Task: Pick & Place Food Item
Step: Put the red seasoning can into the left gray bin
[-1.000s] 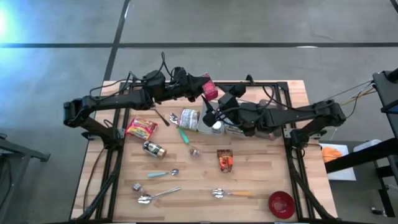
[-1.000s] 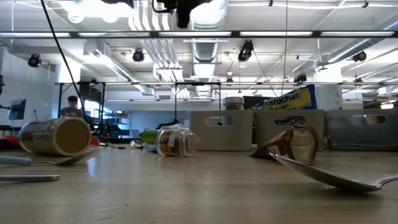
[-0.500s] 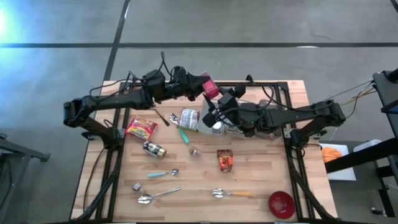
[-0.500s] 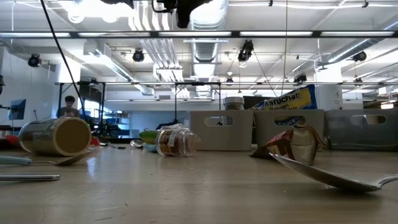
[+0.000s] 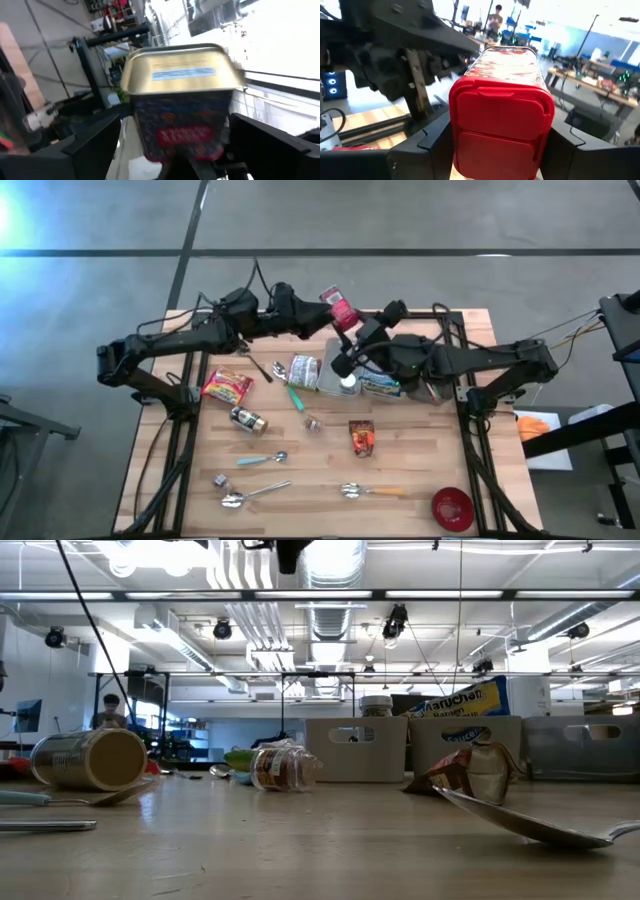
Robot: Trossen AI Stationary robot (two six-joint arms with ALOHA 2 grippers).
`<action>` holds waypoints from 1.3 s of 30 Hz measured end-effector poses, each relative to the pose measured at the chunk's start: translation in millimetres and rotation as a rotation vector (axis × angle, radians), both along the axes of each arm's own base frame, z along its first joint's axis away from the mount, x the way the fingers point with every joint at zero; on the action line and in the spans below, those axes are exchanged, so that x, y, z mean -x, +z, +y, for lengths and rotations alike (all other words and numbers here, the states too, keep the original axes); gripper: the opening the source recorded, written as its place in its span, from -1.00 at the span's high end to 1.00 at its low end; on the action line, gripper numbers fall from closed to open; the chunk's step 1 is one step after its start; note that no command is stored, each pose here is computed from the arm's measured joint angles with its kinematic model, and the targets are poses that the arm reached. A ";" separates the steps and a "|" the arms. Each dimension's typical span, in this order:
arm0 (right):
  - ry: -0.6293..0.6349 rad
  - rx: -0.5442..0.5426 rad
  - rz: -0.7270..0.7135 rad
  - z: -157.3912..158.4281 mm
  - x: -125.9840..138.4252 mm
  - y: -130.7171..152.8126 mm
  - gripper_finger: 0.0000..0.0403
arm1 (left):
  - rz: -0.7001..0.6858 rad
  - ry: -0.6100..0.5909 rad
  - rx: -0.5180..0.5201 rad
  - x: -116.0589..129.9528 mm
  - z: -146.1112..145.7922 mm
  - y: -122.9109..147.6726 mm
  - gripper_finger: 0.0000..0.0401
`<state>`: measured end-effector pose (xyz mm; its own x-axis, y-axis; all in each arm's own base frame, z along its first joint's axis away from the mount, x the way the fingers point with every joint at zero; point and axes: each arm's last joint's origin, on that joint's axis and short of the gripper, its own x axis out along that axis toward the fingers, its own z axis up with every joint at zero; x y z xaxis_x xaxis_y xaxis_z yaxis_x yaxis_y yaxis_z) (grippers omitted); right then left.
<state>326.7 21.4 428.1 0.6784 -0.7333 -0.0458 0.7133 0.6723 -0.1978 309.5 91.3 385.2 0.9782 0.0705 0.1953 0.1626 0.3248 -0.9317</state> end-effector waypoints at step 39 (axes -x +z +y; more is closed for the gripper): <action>0.464 -0.622 0.616 -121.1 2.1 -23.5 -0.02 | 0.818 -0.057 -0.069 111.0 -30.7 -22.3 -0.85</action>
<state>324.7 -99.7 404.5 0.6210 -0.1261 -0.7736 0.2438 0.9691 0.0376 198.5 60.6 362.8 0.8148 0.0301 -0.5789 -0.5412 0.3972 -0.7412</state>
